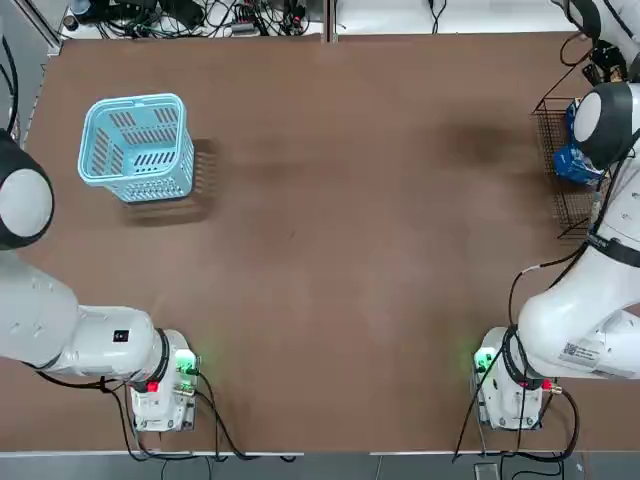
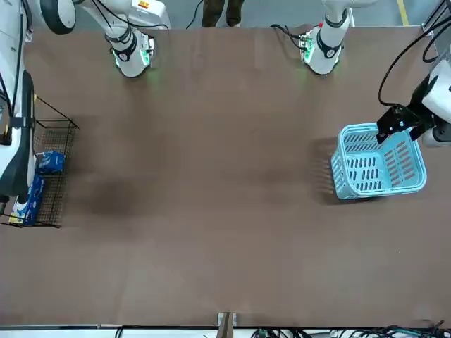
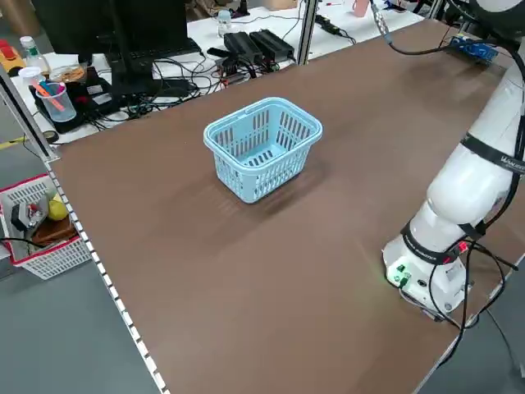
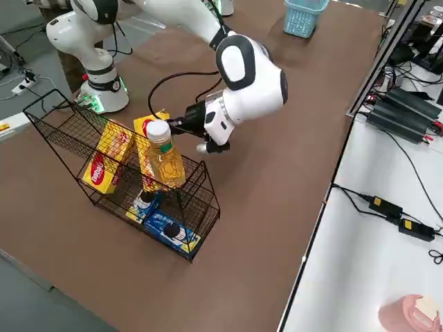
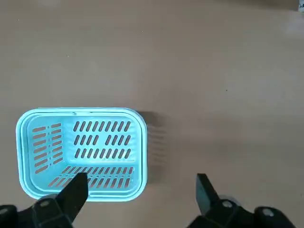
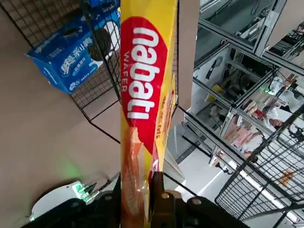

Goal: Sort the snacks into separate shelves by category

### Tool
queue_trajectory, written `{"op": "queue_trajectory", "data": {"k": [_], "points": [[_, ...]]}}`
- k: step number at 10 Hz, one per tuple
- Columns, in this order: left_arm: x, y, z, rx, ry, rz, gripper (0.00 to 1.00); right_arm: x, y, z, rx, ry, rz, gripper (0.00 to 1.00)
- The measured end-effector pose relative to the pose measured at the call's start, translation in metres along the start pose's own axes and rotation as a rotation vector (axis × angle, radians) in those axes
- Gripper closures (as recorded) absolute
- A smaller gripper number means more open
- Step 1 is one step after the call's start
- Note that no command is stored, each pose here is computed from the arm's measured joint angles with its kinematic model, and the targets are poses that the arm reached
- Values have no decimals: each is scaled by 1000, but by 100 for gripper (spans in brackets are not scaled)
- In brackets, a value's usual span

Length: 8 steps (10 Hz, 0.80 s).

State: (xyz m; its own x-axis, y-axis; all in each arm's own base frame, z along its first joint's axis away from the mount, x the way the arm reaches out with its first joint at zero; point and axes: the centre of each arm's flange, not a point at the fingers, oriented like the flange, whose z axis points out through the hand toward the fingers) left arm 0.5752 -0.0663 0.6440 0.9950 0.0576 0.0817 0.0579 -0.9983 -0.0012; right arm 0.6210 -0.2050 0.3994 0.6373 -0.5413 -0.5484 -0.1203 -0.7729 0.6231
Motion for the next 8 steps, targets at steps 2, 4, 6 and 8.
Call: {"op": "queue_trajectory", "data": {"k": [2, 4, 6, 8], "points": [[0, 0, 0, 0, 0, 0, 0, 1, 0, -1, 1, 7, 0, 68], [0, 0, 0, 0, 0, 0, 0, 1, 0, -1, 2, 12, 0, 67], [0, 0, 0, 0, 0, 0, 0, 3, 1, -3, 5, 31, 3, 65], [0, 0, 0, 0, 0, 0, 0, 6, 2, -6, 9, 61, 4, 61]]}}
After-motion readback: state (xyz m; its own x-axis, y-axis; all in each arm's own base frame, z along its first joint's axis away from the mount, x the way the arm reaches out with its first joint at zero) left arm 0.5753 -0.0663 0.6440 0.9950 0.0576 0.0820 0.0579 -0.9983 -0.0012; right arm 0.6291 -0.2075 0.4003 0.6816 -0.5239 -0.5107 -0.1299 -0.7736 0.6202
